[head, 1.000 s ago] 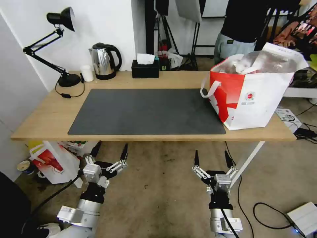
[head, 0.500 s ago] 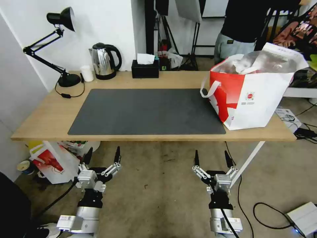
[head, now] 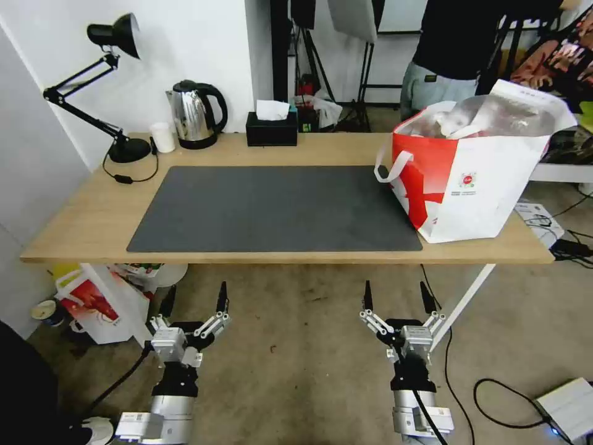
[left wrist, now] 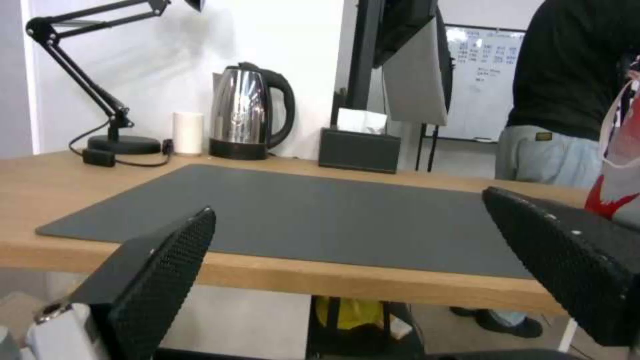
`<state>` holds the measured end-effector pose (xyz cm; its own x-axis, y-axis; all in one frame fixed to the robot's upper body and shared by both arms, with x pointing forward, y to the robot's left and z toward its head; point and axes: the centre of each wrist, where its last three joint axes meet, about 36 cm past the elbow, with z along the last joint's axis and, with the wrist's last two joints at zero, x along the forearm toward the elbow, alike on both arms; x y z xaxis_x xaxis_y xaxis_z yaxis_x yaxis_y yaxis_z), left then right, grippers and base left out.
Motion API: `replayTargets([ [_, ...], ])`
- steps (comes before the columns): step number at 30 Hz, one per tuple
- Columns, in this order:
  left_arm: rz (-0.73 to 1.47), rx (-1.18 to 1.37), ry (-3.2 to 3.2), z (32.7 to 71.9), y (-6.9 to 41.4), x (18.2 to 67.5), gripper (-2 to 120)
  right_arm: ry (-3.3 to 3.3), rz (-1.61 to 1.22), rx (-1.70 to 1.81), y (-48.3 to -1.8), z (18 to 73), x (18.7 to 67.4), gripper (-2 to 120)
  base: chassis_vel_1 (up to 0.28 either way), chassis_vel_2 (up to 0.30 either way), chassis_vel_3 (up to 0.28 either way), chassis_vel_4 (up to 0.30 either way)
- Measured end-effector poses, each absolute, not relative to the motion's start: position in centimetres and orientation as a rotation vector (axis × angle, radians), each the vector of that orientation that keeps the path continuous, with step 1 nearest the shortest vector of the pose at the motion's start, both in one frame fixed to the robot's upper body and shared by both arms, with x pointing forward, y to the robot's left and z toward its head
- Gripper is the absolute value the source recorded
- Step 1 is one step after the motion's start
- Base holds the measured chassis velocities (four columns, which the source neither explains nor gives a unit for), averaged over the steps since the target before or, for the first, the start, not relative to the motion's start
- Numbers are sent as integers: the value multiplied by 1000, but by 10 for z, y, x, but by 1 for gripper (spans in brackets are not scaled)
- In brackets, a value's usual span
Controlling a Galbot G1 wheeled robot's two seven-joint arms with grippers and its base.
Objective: Pick up the trash from the table and place it into the takeout bag.
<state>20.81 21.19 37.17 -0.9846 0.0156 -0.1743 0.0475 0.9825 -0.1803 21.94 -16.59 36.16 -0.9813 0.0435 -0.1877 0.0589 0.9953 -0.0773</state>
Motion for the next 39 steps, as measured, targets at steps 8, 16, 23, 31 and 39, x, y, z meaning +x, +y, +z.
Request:
replayTargets([
  [8, -283, 49, 2955, 371, 210, 207, 100, 2951, -123, 76, -166, 362, 219, 100, 0, 0, 0, 0],
  [16, -285, 45, 2951, 374, 210, 208, 100, 2951, -122, 76, -166, 362, 219, 100, 0, 0, 0, 0],
  [23, -285, 45, 2952, 374, 210, 208, 100, 2951, -123, 76, -166, 362, 219, 100, 0, 0, 0, 0],
  [31, -285, 46, 2952, 374, 211, 208, 100, 2951, -123, 76, -166, 362, 219, 100, 0, 0, 0, 0],
  [39, -285, 47, 2952, 374, 210, 208, 100, 2951, -123, 76, -166, 362, 219, 100, 0, 0, 0, 0],
])
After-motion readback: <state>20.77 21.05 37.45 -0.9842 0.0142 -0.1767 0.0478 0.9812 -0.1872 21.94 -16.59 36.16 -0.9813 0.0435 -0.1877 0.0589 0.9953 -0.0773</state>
